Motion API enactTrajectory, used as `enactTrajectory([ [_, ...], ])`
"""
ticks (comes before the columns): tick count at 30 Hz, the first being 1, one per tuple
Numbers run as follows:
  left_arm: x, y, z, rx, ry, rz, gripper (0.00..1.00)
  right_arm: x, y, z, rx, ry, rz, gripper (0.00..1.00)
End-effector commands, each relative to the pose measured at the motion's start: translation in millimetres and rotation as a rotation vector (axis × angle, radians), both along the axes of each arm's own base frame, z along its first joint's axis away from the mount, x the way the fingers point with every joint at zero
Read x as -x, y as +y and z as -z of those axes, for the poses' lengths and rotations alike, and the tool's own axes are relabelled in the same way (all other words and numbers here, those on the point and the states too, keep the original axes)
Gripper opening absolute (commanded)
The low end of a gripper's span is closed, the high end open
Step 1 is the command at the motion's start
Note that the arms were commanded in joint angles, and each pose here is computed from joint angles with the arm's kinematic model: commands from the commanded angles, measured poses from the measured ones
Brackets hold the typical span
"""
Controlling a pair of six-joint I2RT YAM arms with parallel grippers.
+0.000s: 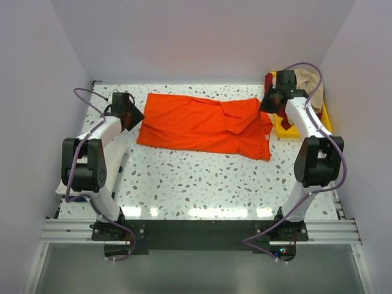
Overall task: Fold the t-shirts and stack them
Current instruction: Fold the tshirt
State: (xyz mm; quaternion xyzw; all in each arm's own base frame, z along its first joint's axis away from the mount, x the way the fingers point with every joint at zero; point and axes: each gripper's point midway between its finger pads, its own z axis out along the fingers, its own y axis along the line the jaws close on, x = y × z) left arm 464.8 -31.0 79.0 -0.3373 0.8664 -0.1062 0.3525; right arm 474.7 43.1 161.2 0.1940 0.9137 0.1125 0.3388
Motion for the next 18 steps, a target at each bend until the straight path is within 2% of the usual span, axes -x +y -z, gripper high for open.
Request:
enactTrajectory([
  [1,18,8,-30,-0.026,-0.063,-0.043,0.52,-9,-4,-4,0.028,-0.011,0.001,0.0],
  [7,53,12,-10,-0.03,-0.014,-0.074,0.49,-21,-4,10,0.025,0.012,-0.001,0.0],
  [18,66,2,29,0.008,0.043,-0.046,0.5,-37,-3,26,0.038,0.044,-0.011,0.0],
])
